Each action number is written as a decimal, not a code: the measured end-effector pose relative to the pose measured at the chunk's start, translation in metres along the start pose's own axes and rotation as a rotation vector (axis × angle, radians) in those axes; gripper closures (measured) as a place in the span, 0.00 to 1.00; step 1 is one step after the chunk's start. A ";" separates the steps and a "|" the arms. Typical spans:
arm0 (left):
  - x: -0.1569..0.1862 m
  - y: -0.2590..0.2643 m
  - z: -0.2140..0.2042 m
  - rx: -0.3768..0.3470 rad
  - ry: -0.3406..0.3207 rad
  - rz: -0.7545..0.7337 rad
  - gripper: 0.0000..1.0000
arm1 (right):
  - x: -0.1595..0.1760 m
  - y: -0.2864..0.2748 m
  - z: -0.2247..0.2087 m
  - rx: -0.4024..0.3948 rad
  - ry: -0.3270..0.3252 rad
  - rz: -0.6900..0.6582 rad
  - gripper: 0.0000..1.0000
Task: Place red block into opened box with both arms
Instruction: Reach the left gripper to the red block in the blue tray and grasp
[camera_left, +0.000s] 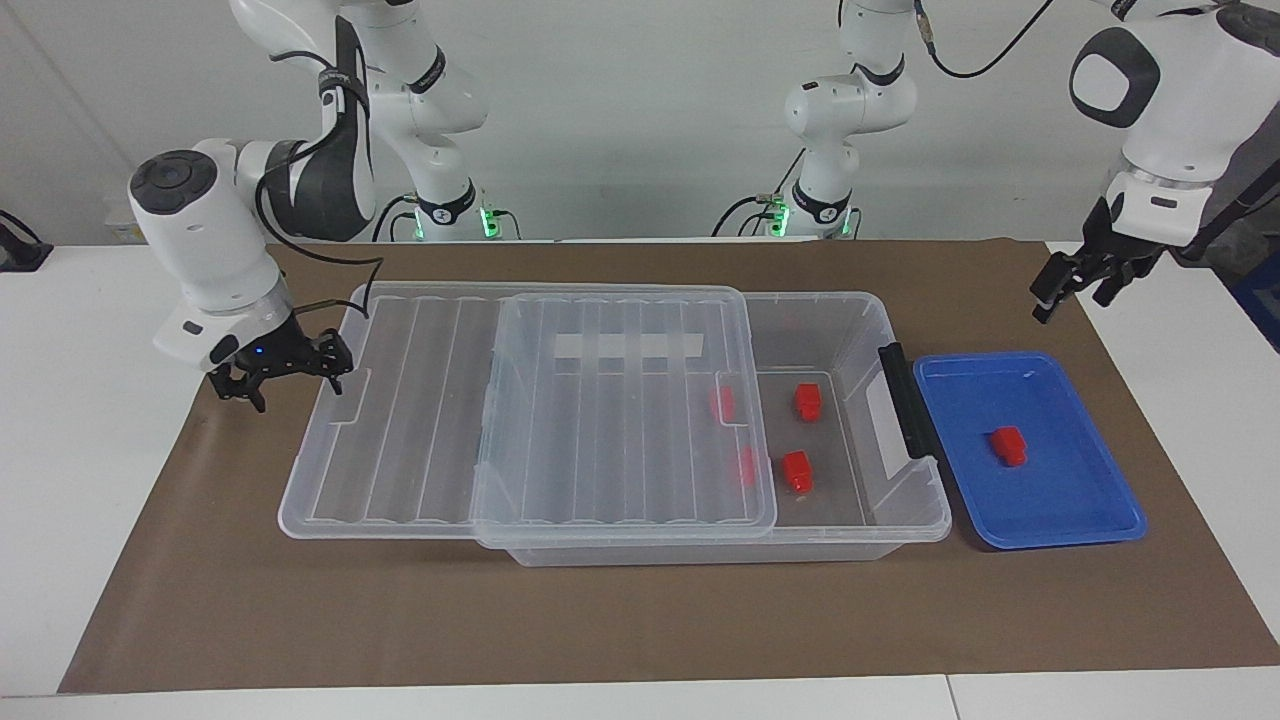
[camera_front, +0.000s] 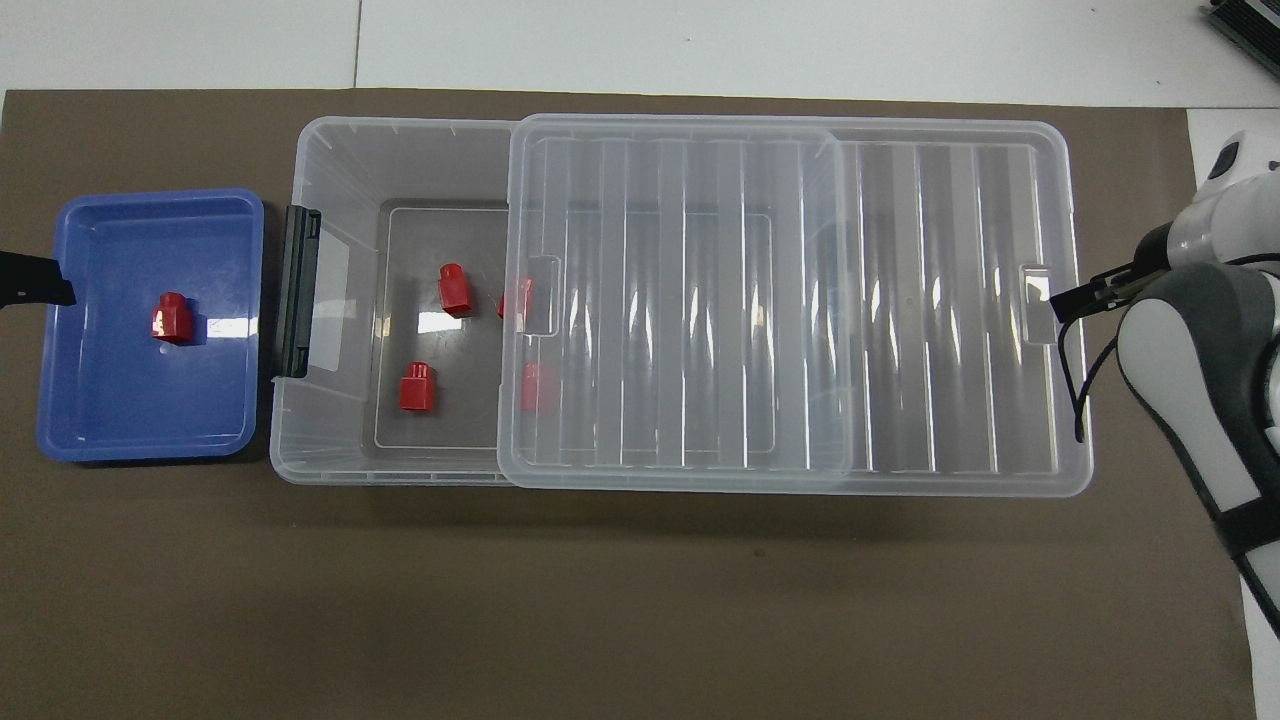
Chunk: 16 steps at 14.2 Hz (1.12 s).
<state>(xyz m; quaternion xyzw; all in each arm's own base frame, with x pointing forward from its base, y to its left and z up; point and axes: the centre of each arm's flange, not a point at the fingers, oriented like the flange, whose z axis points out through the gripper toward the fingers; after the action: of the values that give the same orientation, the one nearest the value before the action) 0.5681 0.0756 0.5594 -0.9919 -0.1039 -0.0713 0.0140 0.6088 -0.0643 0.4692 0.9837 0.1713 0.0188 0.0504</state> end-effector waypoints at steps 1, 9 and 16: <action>0.006 -0.003 0.017 0.001 0.008 0.000 0.00 | -0.003 0.007 0.000 -0.002 -0.001 -0.016 0.01; 0.015 -0.034 0.201 0.012 0.041 0.086 0.00 | -0.005 0.013 -0.005 -0.006 0.005 -0.033 0.01; 0.012 -0.015 0.249 0.005 0.003 0.133 0.00 | -0.010 -0.019 -0.049 0.019 -0.012 0.206 0.01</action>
<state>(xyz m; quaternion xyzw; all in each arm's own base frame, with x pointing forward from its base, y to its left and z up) 0.6116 0.1035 0.3148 -0.9965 -0.0380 -0.0716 0.0215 0.5901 -0.0452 0.5159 0.9967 0.0691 0.0165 0.0400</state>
